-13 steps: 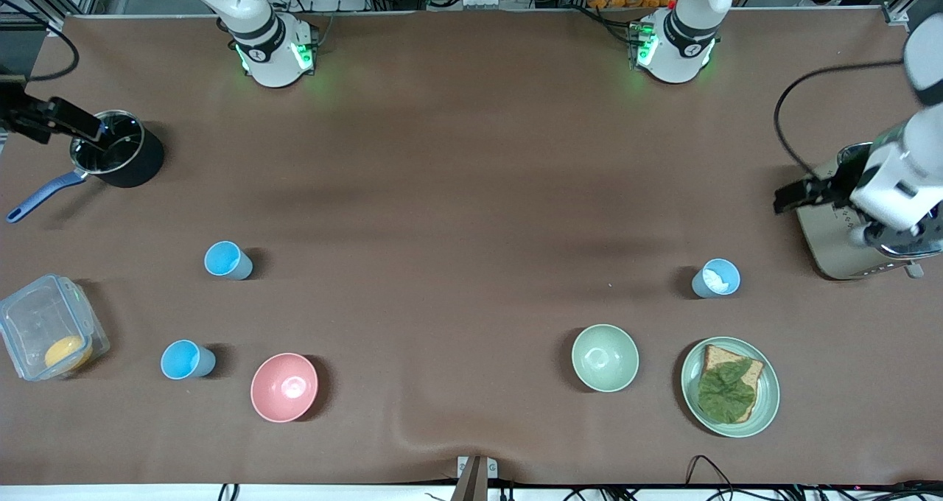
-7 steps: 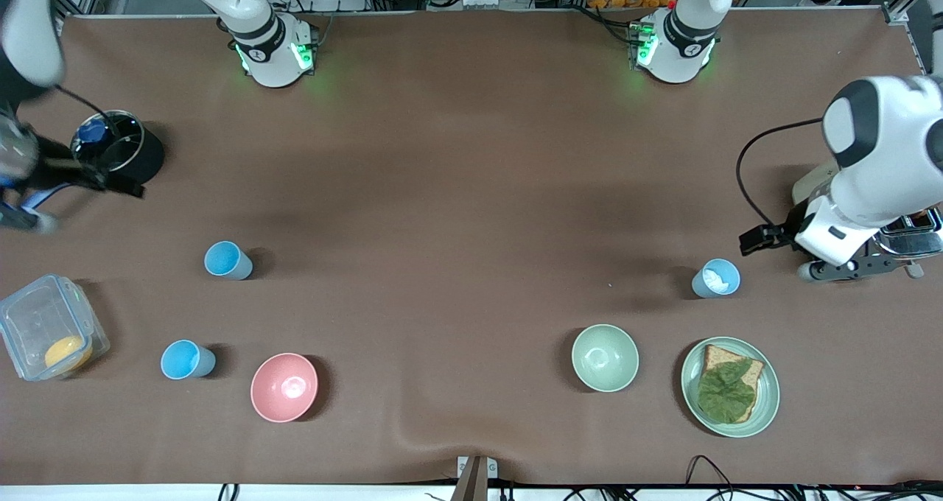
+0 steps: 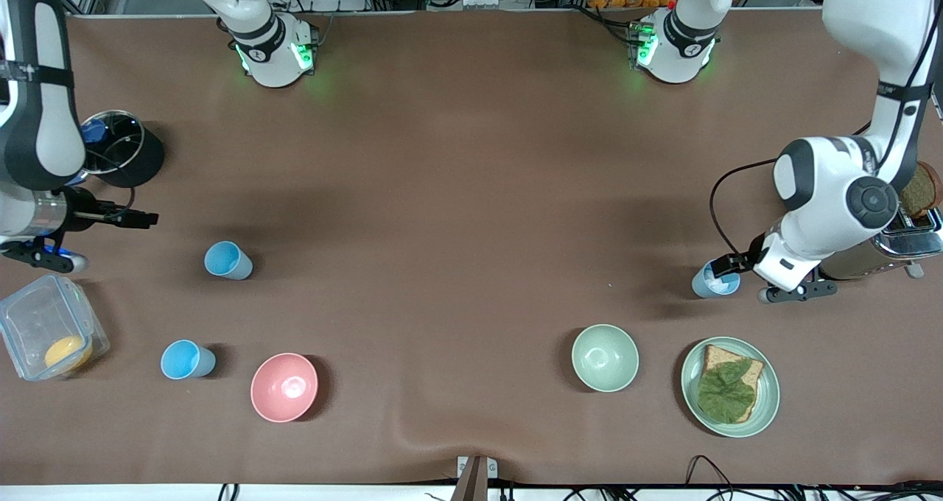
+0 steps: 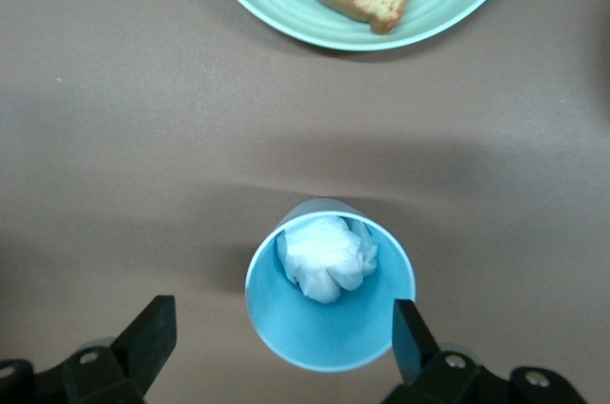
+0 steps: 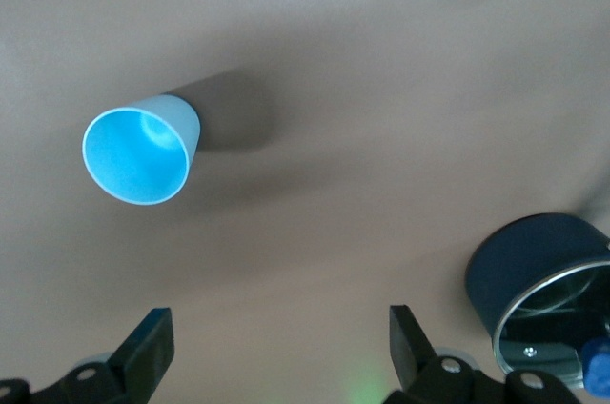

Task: Stack blue cups with both arms
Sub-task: 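Lower the left gripper onto the tissue cup while the right gripper descends, then grasp the tissue cup with the left gripper while the right gripper grasps the blue cup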

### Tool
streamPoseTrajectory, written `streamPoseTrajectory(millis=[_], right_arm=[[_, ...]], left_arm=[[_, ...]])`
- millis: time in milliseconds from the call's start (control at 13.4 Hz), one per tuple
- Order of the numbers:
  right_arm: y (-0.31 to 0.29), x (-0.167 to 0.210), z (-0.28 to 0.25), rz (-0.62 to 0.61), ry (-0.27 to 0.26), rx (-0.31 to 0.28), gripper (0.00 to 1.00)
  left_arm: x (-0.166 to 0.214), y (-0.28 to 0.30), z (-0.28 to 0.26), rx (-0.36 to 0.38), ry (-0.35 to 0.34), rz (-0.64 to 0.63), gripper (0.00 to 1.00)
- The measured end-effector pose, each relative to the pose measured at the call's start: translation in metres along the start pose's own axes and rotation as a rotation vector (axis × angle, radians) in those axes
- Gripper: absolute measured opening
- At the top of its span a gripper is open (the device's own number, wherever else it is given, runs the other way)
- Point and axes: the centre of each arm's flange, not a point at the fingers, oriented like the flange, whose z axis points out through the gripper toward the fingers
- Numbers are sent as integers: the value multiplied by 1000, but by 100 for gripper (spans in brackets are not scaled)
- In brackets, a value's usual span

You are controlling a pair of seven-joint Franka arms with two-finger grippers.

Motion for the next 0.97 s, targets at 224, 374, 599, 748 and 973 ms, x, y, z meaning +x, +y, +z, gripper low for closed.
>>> streamPoseTrajectory(millis=[224,374,599,748,973], right_arm=[[-36,12,18,-42,36,-4,100],[-70,24,42,-73,58,-21,100],[-80,39,84,-76,56,-35,100],[-71,40,102,-63,68,-33,100],[-67,37,135,-60,100,-32,100]], left_arm=[[1,-9,7,1,-7,-15,100],[2,-19,12,1,-11,-28,95],[1,-17,20,0,-19,-24,62],[1,-14,21,-1,-21,-19,39],[2,-8,19,-4,-13,-10,4]])
